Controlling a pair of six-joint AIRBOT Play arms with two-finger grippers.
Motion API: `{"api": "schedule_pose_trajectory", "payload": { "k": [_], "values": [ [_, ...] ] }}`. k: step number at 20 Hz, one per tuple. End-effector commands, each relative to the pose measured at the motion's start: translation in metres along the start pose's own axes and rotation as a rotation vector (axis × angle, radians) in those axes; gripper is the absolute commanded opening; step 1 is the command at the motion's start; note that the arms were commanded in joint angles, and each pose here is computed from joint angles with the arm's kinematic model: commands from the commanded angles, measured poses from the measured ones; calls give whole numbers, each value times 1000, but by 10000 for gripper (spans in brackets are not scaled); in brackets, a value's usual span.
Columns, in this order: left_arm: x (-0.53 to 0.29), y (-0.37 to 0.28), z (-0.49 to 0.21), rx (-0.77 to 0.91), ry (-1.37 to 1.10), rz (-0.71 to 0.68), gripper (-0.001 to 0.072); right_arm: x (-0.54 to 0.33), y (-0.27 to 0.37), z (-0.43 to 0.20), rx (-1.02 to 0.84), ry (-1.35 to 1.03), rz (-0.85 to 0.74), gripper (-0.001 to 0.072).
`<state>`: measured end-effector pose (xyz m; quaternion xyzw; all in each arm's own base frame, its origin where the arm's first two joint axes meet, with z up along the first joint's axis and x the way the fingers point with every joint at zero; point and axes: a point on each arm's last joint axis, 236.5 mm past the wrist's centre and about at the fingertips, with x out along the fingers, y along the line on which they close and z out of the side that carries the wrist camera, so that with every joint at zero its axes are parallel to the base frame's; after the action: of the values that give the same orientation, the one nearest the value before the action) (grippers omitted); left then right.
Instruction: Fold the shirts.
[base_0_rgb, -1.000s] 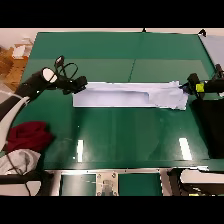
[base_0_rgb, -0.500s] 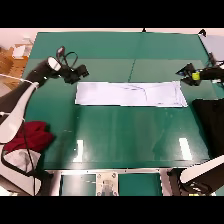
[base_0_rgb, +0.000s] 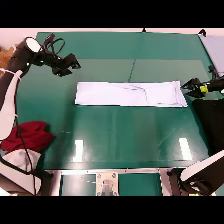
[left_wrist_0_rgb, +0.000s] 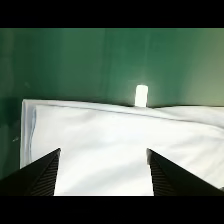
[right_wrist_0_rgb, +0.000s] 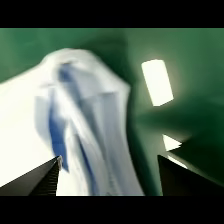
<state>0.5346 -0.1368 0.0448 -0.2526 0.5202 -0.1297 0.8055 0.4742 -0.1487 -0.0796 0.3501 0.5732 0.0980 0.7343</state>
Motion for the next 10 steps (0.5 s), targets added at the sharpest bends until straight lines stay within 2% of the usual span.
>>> {"api": "schedule_pose_trajectory", "payload": {
  "k": [1, 4, 5, 6, 7, 8, 9, 10],
  "values": [
    [-3, -4, -3, -2, 20, -15, 618, 30, 6, -27, -24, 129, 128, 705],
    [-2, -14, -6, 6, 27, -49, 617, 49, 14, -32, -38, 166, 133, 700],
    [0, -21, -9, 28, 31, -55, 615, 53, 18, -32, -46, 169, 131, 663],
    [3, -27, -13, 61, 38, -60, 527, 57, 20, -29, -53, 159, 123, 479],
    [9, -37, -19, 105, 45, -69, 260, 58, 21, -27, -55, 151, 118, 284],
    [14, -46, -24, 150, 50, -78, 62, 59, 23, -26, -58, 151, 118, 130],
    [22, -57, -30, 178, 51, -87, 24, 59, 25, -25, -60, 151, 118, 47],
    [31, -68, -34, 195, 48, -97, 24, 57, 27, -24, -56, 148, 116, 22]
  ]
}}
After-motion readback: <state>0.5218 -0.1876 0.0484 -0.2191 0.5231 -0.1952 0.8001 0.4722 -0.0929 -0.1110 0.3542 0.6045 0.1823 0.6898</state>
